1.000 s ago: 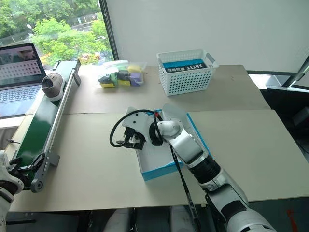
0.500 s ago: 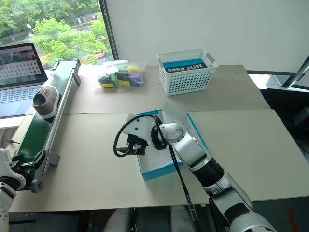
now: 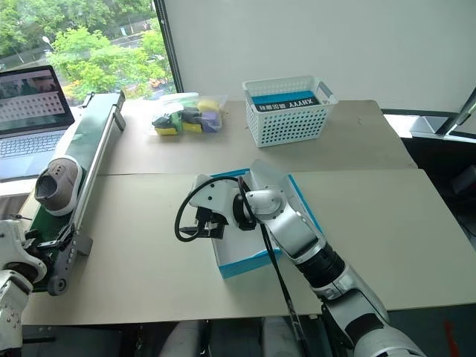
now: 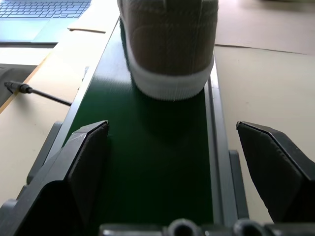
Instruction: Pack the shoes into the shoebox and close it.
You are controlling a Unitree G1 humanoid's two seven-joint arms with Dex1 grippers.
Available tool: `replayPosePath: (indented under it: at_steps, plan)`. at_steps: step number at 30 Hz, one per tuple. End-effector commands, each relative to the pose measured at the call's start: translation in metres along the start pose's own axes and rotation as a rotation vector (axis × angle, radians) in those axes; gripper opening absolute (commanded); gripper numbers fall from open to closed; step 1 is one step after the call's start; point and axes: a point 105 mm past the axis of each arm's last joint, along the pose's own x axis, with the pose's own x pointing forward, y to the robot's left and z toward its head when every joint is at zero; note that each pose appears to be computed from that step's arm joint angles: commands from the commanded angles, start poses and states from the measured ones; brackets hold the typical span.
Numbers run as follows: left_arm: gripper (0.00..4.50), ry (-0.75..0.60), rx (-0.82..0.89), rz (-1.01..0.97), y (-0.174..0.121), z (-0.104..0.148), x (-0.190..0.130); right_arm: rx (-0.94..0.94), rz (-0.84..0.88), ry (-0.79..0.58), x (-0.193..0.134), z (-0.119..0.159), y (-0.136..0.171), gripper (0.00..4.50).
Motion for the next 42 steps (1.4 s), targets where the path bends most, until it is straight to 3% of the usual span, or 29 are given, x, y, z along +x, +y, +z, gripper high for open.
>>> replayPosePath:
  at_steps: [1, 7, 13, 19, 22, 25, 29, 34, 38, 42]
  plan:
    - [4.44, -0.037, 0.011, 0.004, -0.007, 0.007, 0.005, -0.029, -0.031, -0.045, -0.005, 0.014, -0.006, 4.50]
    - [4.44, -0.019, -0.001, 0.061, -0.002, 0.001, 0.010, -0.021, -0.043, -0.051, -0.007, 0.015, -0.008, 4.50]
    - [2.79, -0.044, 0.003, 0.069, -0.002, 0.008, 0.013, -0.016, -0.046, -0.049, -0.008, 0.014, -0.009, 4.50]
    - [2.41, -0.106, 0.008, 0.059, -0.009, 0.023, 0.014, -0.017, -0.056, -0.044, -0.006, 0.013, -0.011, 4.50]
    - [2.39, -0.201, -0.011, 0.030, -0.025, 0.043, 0.012, -0.013, -0.069, -0.037, -0.006, 0.012, -0.013, 4.50]
    - [2.39, -0.278, -0.036, -0.081, -0.068, 0.061, 0.010, 0.092, -0.141, -0.061, -0.006, 0.012, -0.029, 4.50]
    - [2.39, -0.273, -0.065, -0.299, -0.138, 0.063, 0.003, 0.418, -0.204, -0.170, -0.007, 0.020, -0.054, 4.50]
    - [2.39, -0.259, -0.109, -0.577, -0.215, 0.064, -0.020, 0.868, -0.112, -0.343, -0.006, 0.041, -0.063, 4.50]
    - [2.39, -0.230, -0.150, -0.724, -0.255, 0.059, -0.043, 0.964, -0.064, -0.364, -0.005, 0.045, -0.061, 4.50]
    - [2.39, -0.221, -0.160, -0.788, -0.271, 0.057, -0.057, 0.977, -0.052, -0.357, -0.005, 0.045, -0.058, 4.50]
